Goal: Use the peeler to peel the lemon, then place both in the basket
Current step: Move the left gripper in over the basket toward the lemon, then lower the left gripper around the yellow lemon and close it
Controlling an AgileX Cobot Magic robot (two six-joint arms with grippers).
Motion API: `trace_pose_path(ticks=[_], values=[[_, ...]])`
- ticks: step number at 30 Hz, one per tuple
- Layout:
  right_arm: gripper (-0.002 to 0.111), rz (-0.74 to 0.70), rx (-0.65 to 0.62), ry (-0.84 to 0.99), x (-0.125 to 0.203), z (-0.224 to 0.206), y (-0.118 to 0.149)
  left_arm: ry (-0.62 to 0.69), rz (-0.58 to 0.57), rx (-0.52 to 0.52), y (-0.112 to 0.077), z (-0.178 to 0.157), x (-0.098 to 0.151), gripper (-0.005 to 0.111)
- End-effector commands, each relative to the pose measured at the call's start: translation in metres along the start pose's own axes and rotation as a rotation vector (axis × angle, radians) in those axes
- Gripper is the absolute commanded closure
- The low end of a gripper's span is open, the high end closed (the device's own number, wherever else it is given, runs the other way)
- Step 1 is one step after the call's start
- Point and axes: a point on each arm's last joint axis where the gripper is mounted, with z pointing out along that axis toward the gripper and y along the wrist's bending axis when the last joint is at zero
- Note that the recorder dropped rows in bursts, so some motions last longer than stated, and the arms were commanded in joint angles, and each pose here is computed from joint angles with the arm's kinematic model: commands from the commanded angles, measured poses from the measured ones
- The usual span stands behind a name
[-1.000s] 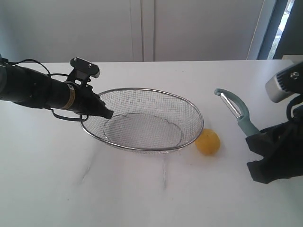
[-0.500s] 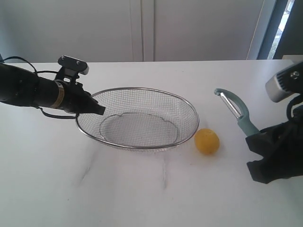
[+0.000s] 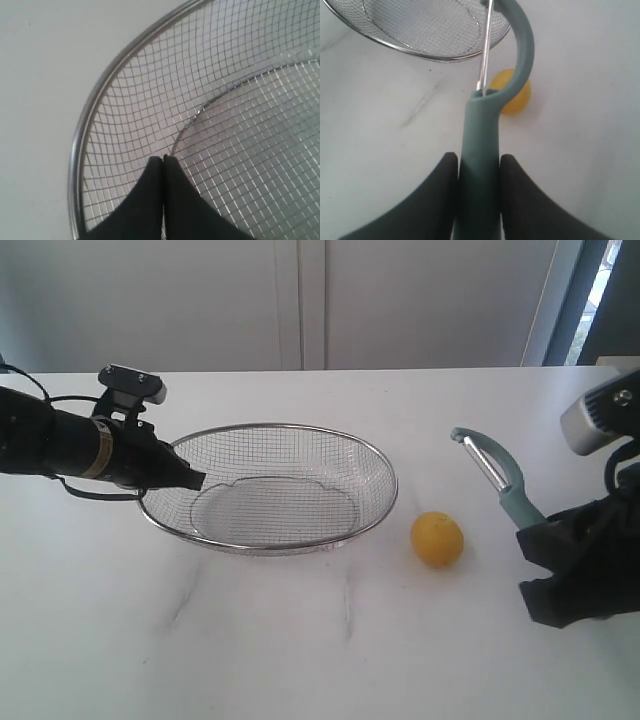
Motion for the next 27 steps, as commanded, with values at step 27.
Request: trace_pose_path(ticks=[27], values=[[0.108, 0.259, 0.423, -0.134, 0.016, -0.061, -0.039, -0.368, 0.593, 0.013, -0.195, -0.024, -0.103, 0.107]])
